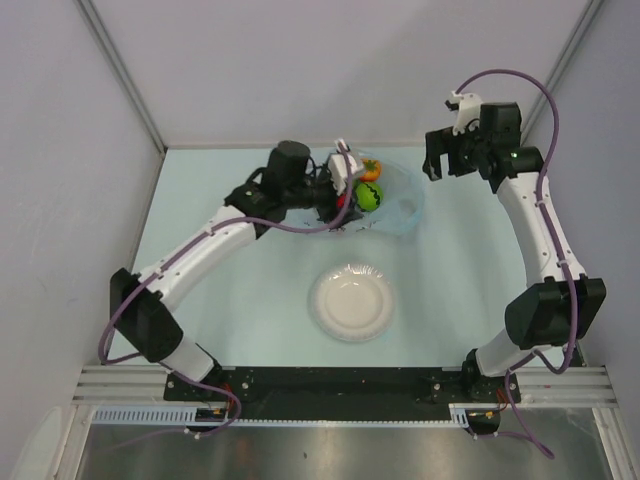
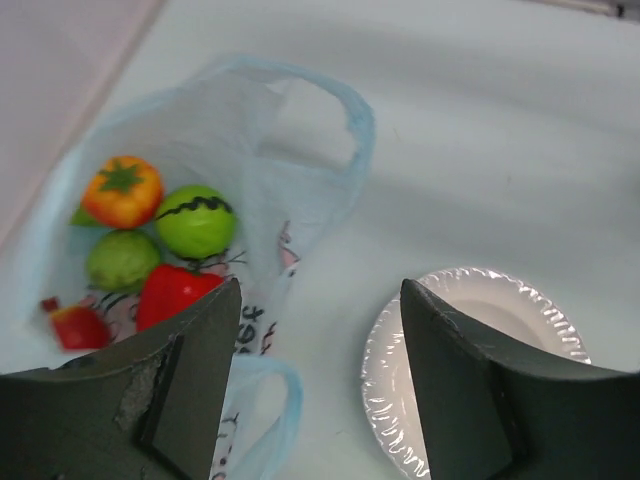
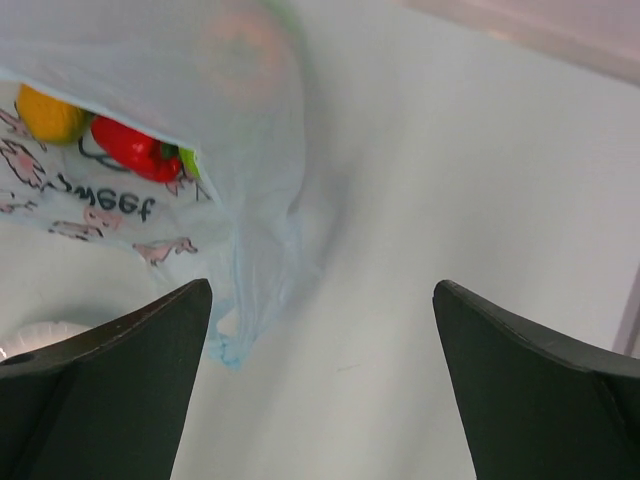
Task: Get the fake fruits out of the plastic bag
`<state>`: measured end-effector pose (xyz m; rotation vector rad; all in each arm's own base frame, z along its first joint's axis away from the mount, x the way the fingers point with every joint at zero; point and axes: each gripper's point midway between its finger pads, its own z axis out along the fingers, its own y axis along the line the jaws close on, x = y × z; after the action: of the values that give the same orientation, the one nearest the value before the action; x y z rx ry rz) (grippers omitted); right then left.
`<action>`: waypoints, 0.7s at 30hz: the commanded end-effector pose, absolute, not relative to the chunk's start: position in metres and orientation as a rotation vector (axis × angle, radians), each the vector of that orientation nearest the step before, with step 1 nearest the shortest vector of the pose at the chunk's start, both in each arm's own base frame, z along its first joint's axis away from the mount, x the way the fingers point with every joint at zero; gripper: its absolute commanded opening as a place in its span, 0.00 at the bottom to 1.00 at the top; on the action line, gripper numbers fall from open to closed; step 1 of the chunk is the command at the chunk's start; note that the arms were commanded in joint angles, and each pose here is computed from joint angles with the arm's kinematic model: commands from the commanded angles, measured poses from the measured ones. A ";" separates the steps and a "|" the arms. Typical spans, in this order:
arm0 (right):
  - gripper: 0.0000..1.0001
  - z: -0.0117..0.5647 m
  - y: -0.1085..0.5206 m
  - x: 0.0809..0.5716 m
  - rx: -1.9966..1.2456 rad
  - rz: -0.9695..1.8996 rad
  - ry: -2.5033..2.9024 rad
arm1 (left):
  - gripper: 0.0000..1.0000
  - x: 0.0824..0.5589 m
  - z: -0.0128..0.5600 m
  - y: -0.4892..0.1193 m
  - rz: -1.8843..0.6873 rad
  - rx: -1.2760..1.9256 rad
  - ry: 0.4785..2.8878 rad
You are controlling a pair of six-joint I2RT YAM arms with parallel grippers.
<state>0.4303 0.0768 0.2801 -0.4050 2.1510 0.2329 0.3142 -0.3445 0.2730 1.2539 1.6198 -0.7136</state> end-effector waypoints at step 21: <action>0.77 0.268 0.200 0.350 -0.837 0.517 2.072 | 0.78 0.327 0.211 -0.291 -0.468 0.996 1.822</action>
<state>0.3515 0.1928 0.2664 -0.8122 2.0978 0.5039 0.3020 -0.2939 0.2000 1.0990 1.8627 -0.5938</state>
